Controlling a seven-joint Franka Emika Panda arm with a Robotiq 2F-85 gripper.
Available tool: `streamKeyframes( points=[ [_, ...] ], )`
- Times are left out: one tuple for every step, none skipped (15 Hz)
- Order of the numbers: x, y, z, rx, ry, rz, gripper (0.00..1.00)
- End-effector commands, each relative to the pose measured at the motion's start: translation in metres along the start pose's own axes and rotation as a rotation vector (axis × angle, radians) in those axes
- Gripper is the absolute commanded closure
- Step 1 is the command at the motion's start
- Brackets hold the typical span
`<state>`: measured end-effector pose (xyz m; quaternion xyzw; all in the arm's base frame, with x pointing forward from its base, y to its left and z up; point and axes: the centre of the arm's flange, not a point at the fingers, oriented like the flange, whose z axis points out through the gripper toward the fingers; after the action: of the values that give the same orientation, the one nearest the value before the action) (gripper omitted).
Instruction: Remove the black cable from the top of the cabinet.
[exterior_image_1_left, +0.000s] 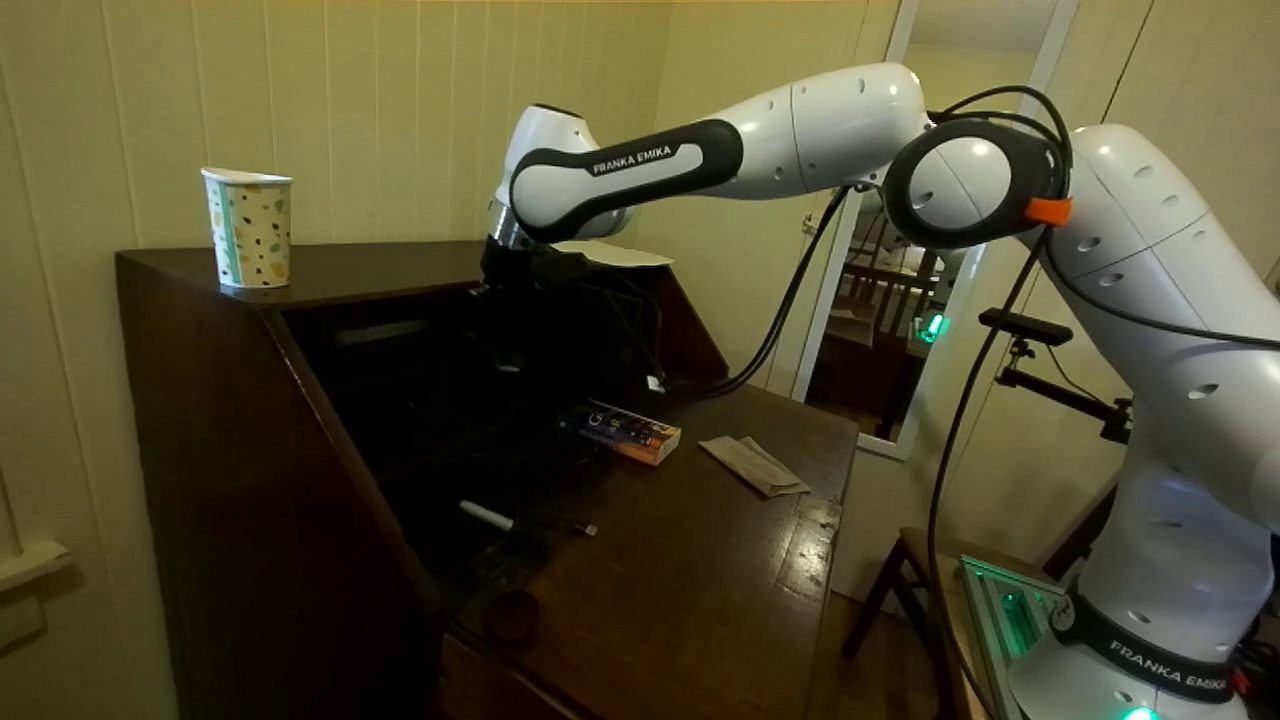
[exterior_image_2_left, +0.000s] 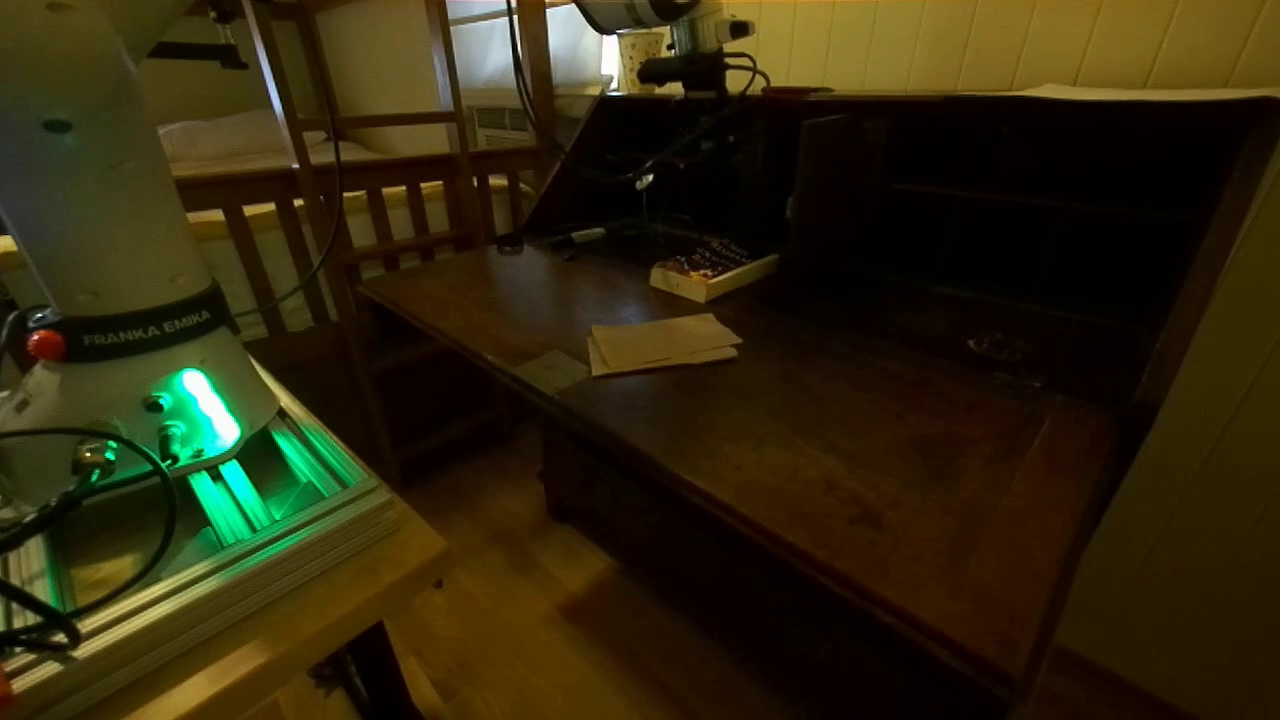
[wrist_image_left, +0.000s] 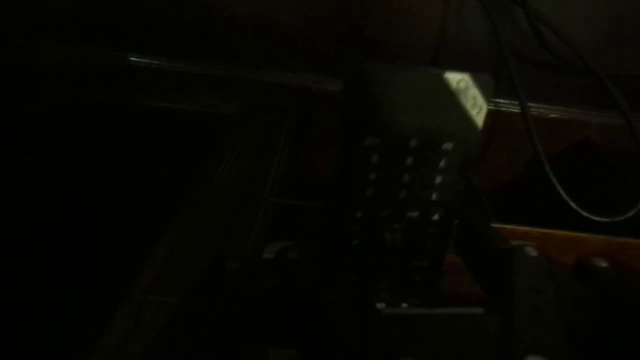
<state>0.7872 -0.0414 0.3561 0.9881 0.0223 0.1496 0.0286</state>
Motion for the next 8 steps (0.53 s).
streamKeyframes(
  points=[
    [0.012,-0.004,-0.002,-0.012,0.064,0.019,0.00],
    [0.010,-0.005,-0.004,-0.009,0.065,0.029,0.00],
    [0.009,-0.005,-0.006,-0.007,0.064,0.045,0.00],
    [0.006,-0.005,-0.011,-0.001,0.065,0.055,0.00],
    [0.002,-0.005,-0.016,0.001,0.053,0.061,0.00],
    [-0.003,-0.006,-0.022,0.009,0.021,0.077,0.00],
    [-0.011,-0.009,-0.032,0.024,-0.007,0.079,0.00],
    [-0.018,-0.012,-0.040,0.023,-0.012,0.065,0.00]
  ],
)
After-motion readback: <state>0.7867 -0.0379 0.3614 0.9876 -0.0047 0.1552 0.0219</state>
